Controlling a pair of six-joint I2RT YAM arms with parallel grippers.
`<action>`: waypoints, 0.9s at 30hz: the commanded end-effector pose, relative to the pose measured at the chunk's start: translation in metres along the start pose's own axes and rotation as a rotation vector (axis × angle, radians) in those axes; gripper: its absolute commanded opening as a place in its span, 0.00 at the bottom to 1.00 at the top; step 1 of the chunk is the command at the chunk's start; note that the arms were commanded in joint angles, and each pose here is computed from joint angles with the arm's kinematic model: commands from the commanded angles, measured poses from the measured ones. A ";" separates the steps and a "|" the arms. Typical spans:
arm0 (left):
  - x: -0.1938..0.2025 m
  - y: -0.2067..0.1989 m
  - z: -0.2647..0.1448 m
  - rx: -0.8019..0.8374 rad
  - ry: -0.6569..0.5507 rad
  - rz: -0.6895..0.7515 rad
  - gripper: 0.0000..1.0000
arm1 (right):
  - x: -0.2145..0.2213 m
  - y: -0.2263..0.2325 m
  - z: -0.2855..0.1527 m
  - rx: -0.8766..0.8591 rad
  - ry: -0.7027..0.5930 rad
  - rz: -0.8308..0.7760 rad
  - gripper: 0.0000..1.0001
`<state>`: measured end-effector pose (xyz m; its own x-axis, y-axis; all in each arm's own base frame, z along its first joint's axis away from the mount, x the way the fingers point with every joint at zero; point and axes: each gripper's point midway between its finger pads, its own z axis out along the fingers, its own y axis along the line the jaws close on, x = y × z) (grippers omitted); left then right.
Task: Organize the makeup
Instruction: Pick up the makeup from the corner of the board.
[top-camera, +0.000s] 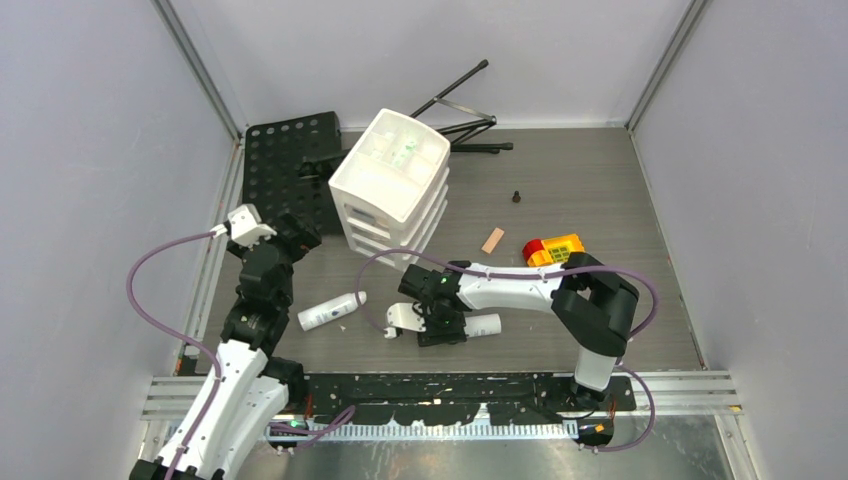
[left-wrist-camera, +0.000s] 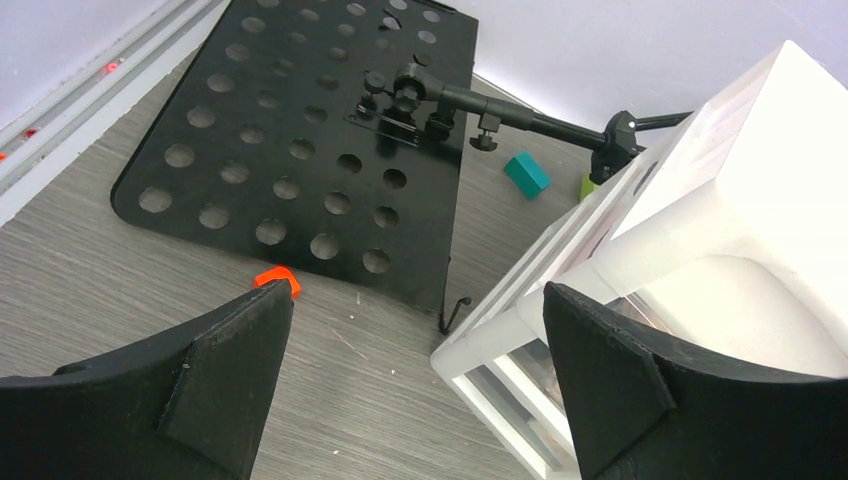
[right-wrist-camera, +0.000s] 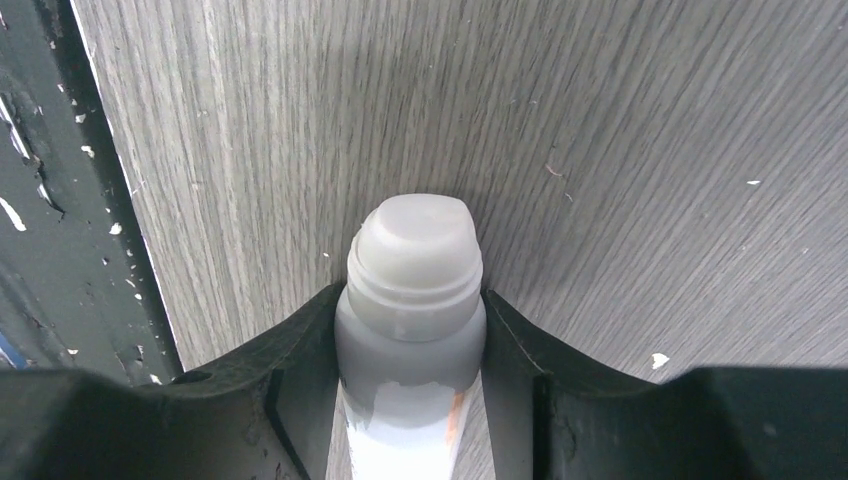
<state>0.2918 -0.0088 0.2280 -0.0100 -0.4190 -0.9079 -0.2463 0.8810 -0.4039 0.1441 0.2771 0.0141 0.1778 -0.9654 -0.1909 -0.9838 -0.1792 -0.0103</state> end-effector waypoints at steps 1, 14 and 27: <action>-0.012 -0.005 0.000 0.012 -0.037 -0.011 0.98 | -0.002 -0.007 -0.002 0.025 0.016 -0.026 0.49; -0.010 -0.002 0.001 -0.001 -0.033 -0.009 0.98 | -0.048 -0.024 -0.076 0.206 -0.274 -0.012 0.00; -0.005 -0.003 0.002 0.003 -0.016 -0.016 0.98 | -0.136 -0.100 -0.305 0.745 -1.143 0.300 0.00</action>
<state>0.2928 -0.0090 0.2255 -0.0185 -0.4166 -0.9089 -0.2501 0.8821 -0.3992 0.1911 0.3484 0.2418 0.1630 -0.4932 -0.8545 -0.9068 0.2664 -0.3267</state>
